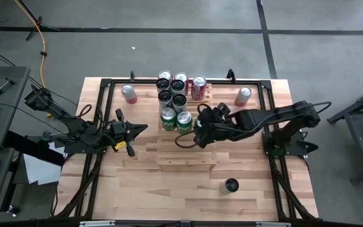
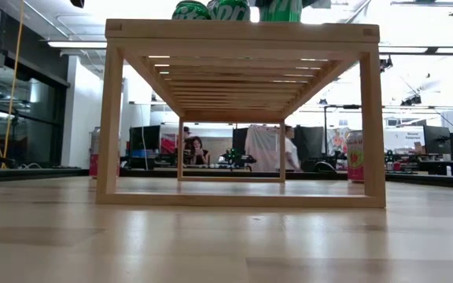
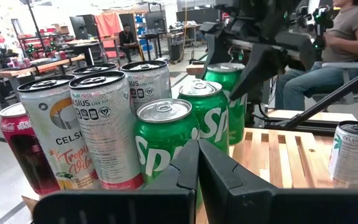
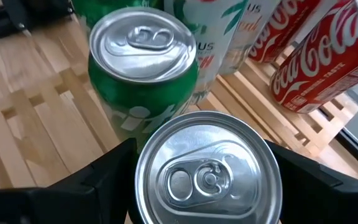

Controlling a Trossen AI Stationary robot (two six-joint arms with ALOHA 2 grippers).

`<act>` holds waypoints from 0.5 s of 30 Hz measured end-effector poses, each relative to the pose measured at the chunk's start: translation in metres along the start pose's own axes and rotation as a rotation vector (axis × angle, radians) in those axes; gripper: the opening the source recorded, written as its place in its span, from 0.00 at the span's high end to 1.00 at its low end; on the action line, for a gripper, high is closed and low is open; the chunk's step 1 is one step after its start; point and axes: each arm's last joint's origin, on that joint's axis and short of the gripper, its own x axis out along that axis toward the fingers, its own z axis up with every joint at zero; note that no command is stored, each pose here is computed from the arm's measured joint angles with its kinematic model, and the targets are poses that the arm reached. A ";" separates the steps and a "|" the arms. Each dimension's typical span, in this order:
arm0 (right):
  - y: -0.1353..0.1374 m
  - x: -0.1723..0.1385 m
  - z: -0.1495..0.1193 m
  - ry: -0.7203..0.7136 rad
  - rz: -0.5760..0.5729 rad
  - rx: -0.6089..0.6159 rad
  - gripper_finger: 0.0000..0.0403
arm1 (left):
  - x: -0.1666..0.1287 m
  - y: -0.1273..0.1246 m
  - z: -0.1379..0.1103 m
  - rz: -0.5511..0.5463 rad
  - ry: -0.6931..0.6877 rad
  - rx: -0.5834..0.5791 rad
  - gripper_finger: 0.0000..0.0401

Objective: Place canned beverage on shelf
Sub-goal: Align the top green sprite soda can with the other green sprite soda can on the shelf

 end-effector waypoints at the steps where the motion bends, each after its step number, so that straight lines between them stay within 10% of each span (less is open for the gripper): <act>1: 0.000 0.002 0.000 0.006 -0.001 -0.001 0.30 | 0.000 0.000 0.000 0.000 0.000 0.000 1.00; 15: 0.001 0.005 0.000 0.012 0.000 0.003 0.30 | 0.000 0.000 0.000 0.000 0.000 0.000 1.00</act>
